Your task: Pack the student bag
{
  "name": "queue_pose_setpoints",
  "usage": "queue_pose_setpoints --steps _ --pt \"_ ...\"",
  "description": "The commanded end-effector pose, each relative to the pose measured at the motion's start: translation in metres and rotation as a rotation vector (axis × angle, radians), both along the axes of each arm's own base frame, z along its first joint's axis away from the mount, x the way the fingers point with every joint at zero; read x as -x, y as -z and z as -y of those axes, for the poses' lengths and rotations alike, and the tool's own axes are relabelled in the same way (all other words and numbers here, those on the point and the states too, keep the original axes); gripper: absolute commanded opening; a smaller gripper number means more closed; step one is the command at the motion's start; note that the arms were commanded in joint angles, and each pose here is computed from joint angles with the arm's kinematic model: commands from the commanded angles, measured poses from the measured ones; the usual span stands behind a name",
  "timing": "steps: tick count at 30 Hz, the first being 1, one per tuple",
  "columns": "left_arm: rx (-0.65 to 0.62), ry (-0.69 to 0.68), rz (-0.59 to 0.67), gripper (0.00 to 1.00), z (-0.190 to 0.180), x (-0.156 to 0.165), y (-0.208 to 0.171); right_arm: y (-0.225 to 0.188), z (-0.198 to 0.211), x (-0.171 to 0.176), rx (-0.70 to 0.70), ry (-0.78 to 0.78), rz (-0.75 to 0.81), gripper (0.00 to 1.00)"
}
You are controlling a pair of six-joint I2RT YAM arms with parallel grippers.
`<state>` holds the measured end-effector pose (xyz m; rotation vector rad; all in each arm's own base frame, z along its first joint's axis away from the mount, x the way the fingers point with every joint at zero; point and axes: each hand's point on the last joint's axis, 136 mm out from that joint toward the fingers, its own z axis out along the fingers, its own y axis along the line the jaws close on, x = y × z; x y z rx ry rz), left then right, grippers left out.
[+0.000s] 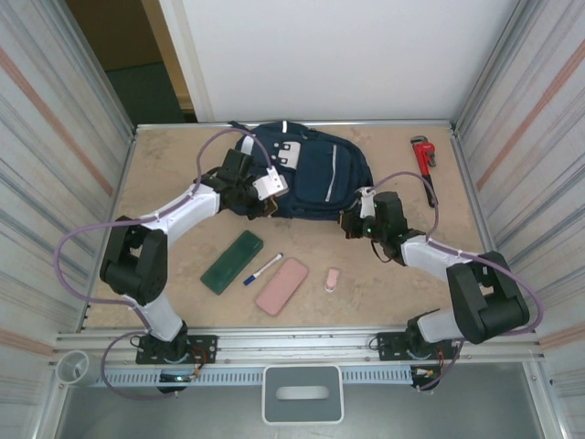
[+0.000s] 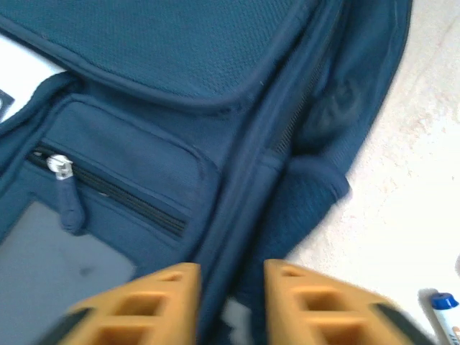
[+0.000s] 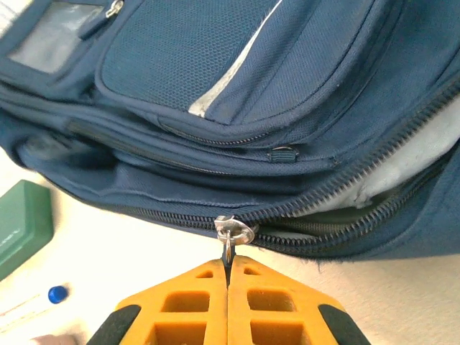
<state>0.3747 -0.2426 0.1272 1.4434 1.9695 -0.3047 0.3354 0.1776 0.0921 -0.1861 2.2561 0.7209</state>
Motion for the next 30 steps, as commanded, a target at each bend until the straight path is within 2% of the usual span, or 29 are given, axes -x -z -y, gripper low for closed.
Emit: queue_pose_setpoints --steps 1,5,11,17,20,23,30 --pt "0.070 0.092 0.152 0.47 0.019 0.008 -0.040 -0.024 -0.021 -0.009 -0.112 -0.028 0.007 0.00" --pt "0.094 0.190 0.223 0.65 0.046 0.025 -0.044 -0.029 -0.030 -0.011 -0.137 -0.044 0.008 0.00" --pt "0.007 0.274 0.229 0.67 0.079 0.028 -0.017 -0.024 -0.029 -0.011 -0.131 -0.035 -0.008 0.00" --pt "-0.014 0.325 0.212 0.67 0.114 0.026 0.004 -0.017 -0.028 -0.011 -0.139 -0.029 -0.025 0.00" --pt "-0.037 0.323 0.199 0.64 0.121 0.022 0.020 -0.010 -0.029 -0.011 -0.155 -0.029 -0.038 0.00" --pt "-0.048 0.319 0.170 0.57 0.123 0.020 0.032 -0.006 -0.030 -0.014 -0.170 -0.026 -0.042 0.00" --pt "-0.029 0.328 0.074 0.31 0.126 0.023 0.043 0.001 -0.034 -0.024 -0.200 -0.011 -0.038 0.00"
